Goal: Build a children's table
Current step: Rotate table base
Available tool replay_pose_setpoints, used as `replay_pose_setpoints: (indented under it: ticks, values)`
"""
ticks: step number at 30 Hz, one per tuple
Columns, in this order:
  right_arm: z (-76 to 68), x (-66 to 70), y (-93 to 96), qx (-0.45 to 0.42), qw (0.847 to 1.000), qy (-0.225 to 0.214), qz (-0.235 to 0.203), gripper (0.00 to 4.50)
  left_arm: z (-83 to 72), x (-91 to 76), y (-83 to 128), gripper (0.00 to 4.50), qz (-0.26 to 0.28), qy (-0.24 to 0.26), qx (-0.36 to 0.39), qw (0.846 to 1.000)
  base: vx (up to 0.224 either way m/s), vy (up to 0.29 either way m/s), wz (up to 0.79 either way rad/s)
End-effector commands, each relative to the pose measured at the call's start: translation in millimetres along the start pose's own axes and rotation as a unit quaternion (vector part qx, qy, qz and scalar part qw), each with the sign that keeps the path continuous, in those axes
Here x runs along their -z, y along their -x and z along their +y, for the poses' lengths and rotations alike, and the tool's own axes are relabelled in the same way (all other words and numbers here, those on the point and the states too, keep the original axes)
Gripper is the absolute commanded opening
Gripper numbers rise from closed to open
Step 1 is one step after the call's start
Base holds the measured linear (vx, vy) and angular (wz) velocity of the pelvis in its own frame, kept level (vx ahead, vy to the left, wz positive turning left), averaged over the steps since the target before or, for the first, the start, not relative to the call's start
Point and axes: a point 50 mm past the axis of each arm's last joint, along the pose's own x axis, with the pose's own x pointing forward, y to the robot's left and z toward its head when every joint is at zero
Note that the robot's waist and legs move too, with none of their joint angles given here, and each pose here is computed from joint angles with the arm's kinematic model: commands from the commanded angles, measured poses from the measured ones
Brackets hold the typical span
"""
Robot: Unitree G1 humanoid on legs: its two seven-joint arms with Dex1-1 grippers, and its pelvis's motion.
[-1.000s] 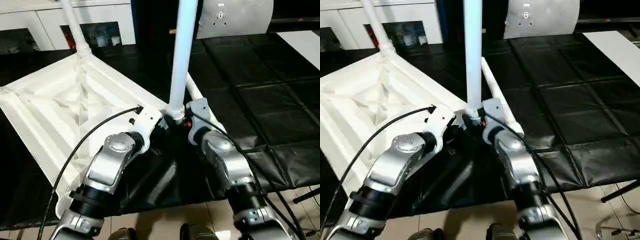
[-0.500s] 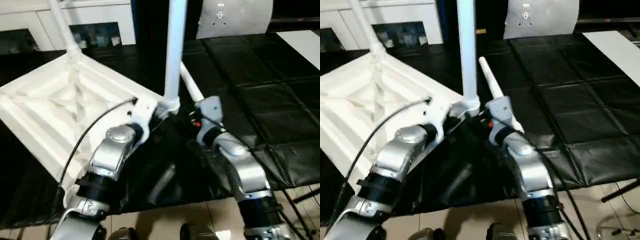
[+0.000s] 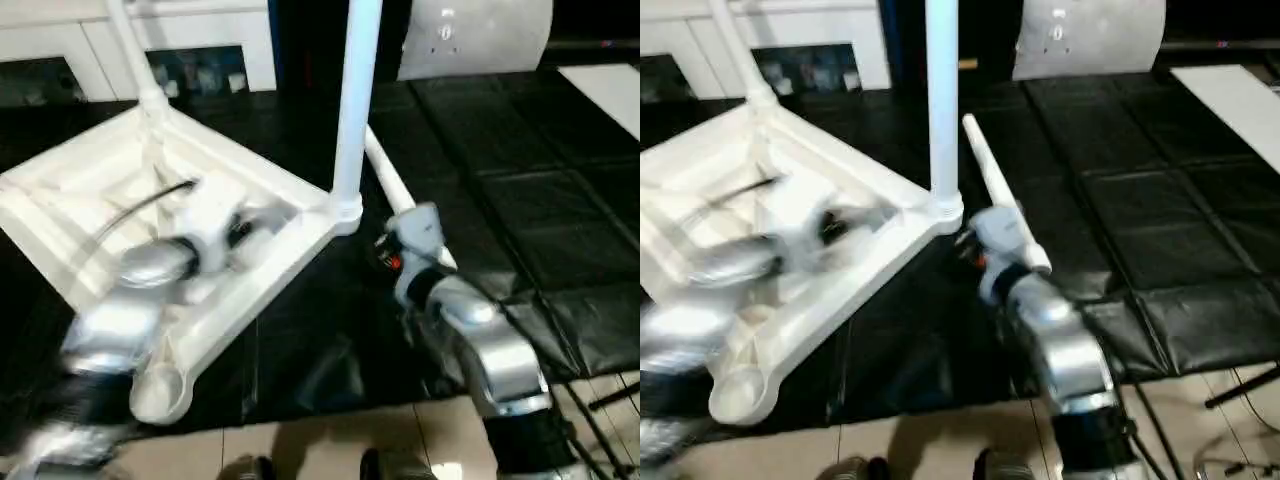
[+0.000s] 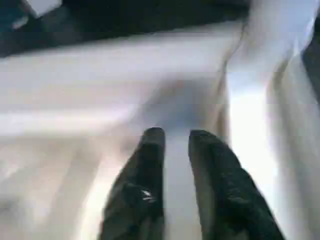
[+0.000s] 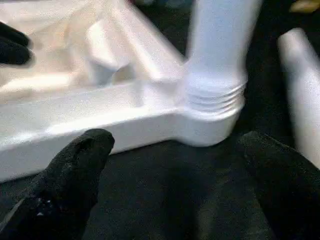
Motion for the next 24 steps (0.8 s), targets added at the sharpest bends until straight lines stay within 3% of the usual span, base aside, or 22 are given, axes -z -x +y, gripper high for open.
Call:
replay_pose_setpoints:
  ticks: [1,5,10,12,17,21,24]
  values:
    - [4.2,4.2,-3.7,-0.018,1.0,0.005,0.019,4.5,12.5,2.3,22,0.54,0.033,-0.026,-0.005,0.999,0.0,0.0,0.0]
    - [7.4,7.7,-11.3,-0.031,0.999,0.011,0.038,4.5,47.2,16.6,54,0.22,0.113,-0.069,-0.088,0.987,0.0,0.0,0.0]
    - [9.9,7.7,-21.1,-0.041,0.998,0.009,0.046,4.5,66.0,28.2,75,0.1,0.185,-0.104,-0.133,0.968,0.0,0.0,0.0]
    - [9.9,7.4,-23.8,-0.04,0.998,0.008,0.047,4.5,65.1,32.2,78,0.1,0.204,-0.113,-0.127,0.964,0.0,0.0,0.0]
    - [9.2,13.2,-30.9,-0.039,0.997,0.011,0.072,4.5,46.3,43.6,70,0.1,0.216,-0.088,-0.07,0.97,0.0,0.0,0.0]
    - [12.7,13.5,-36.9,-0.056,0.995,0.009,0.077,4.5,41.0,58.3,78,0.1,0.276,-0.115,-0.042,0.953,0.0,0.0,0.0]
    - [15.7,13.6,-39.1,-0.077,0.993,-0.009,0.083,4.5,34.1,60.7,82,0.1,0.29,-0.111,-0.003,0.951,0.0,0.0,0.0]
